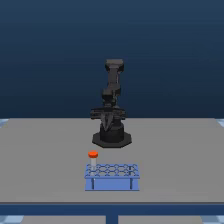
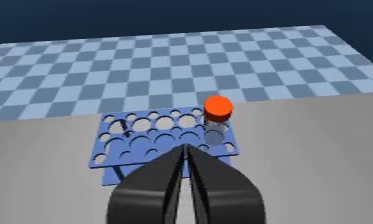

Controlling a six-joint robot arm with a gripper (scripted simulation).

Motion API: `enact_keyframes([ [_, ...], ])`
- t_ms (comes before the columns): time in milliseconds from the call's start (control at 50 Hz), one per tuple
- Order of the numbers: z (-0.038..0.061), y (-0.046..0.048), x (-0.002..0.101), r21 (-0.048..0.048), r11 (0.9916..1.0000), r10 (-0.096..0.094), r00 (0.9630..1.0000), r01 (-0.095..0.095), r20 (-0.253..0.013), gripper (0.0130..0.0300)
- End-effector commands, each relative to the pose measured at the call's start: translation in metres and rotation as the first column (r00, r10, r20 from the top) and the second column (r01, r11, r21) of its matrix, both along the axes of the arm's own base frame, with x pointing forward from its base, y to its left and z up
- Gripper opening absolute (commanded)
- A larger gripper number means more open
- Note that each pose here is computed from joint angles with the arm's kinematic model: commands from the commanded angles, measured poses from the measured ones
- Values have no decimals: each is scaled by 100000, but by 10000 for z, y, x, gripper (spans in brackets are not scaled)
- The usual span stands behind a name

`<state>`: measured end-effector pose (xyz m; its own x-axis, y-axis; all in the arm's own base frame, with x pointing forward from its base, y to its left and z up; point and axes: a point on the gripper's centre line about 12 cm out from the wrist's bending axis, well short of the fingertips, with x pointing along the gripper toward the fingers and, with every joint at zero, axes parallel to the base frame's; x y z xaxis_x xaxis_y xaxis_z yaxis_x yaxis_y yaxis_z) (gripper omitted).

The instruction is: Pick up the centrifuge tube on the rack

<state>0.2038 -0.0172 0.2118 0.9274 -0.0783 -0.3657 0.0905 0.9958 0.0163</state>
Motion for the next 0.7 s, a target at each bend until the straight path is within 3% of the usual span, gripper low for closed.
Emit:
enact_keyframes([
  [20, 0, 0, 0, 0, 100000, 0, 100000, 0, 0, 300],
  [700, 1, -3, 4, -48, 100000, -63, 100000, 63, 26, 300],
])
